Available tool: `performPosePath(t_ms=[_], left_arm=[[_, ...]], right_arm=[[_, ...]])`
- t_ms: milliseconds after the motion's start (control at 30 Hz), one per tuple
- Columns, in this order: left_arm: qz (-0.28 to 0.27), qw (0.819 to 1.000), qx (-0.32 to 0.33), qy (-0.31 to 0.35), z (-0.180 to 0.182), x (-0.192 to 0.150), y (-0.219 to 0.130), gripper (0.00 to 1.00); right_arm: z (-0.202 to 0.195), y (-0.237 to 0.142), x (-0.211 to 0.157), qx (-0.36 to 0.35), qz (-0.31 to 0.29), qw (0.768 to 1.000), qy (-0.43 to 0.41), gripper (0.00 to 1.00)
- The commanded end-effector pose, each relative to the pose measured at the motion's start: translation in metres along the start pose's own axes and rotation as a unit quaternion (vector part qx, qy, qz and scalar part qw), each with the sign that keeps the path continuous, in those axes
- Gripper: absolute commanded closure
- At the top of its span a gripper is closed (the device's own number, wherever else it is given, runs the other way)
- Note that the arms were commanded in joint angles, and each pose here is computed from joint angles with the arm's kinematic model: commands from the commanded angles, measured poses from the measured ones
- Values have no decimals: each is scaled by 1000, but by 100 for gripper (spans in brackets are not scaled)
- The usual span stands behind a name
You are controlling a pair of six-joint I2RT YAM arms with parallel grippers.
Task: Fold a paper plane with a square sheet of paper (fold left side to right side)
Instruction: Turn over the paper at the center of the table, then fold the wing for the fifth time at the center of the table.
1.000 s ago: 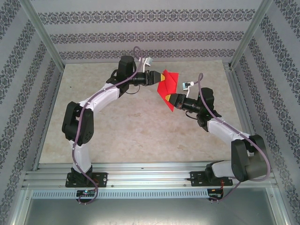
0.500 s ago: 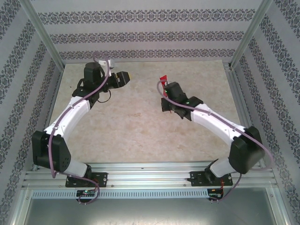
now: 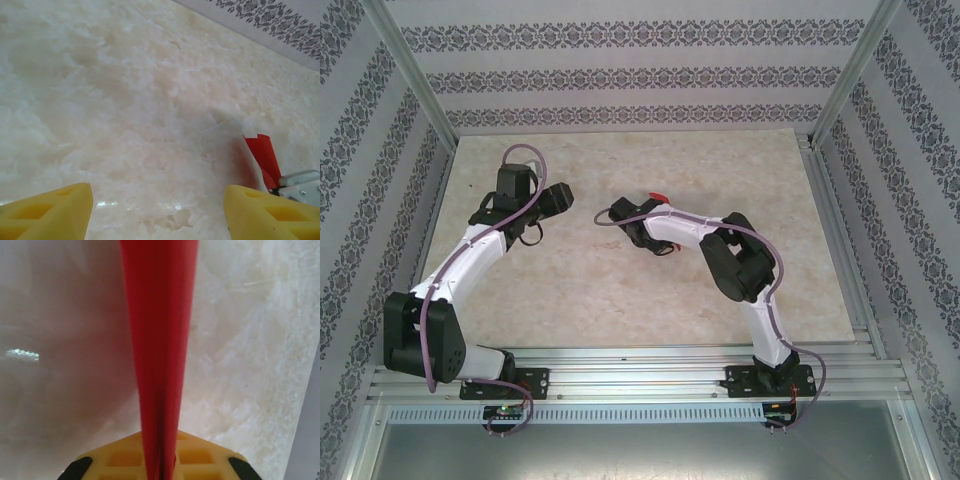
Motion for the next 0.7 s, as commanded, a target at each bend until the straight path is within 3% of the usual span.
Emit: performPosePath(t_ms=[0, 67, 167, 300, 433, 600, 667], left_arm=[[4, 1000, 7, -4, 7, 0, 0, 29], [18, 1000, -3, -1, 5, -4, 6, 28], [51, 997, -57, -3, -7, -16, 20, 28], [129, 981, -146, -27, -30, -50, 53, 29], [225, 952, -207, -26, -67, -107, 86, 29], [265, 938, -220, -39, -93, -153, 121, 31], [269, 938, -213, -41, -96, -162, 133, 32]], right_arm=[[15, -22, 6, 48, -22, 998, -17, 72], [33, -38, 6, 123, -57, 991, -7, 49], [41, -63, 0, 205, -106, 973, 30, 34], [11, -90, -12, 248, -165, 950, 98, 30], [-36, -96, -19, 270, -228, 915, 194, 28], [-78, -91, -24, 316, -297, 850, 300, 26], [-83, -87, -24, 330, -306, 836, 315, 26]])
Point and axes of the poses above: each hand's point on the last joint's axis, 136 mm out from that joint toward the fingers, its own y axis out along the fingers, its own z axis along the line the jaws close on, x = y × z, the point moved 1 cm from there along -y, back along the fingers, and after that the axes turned 14 degrees about -y, right-handed, at the moved point
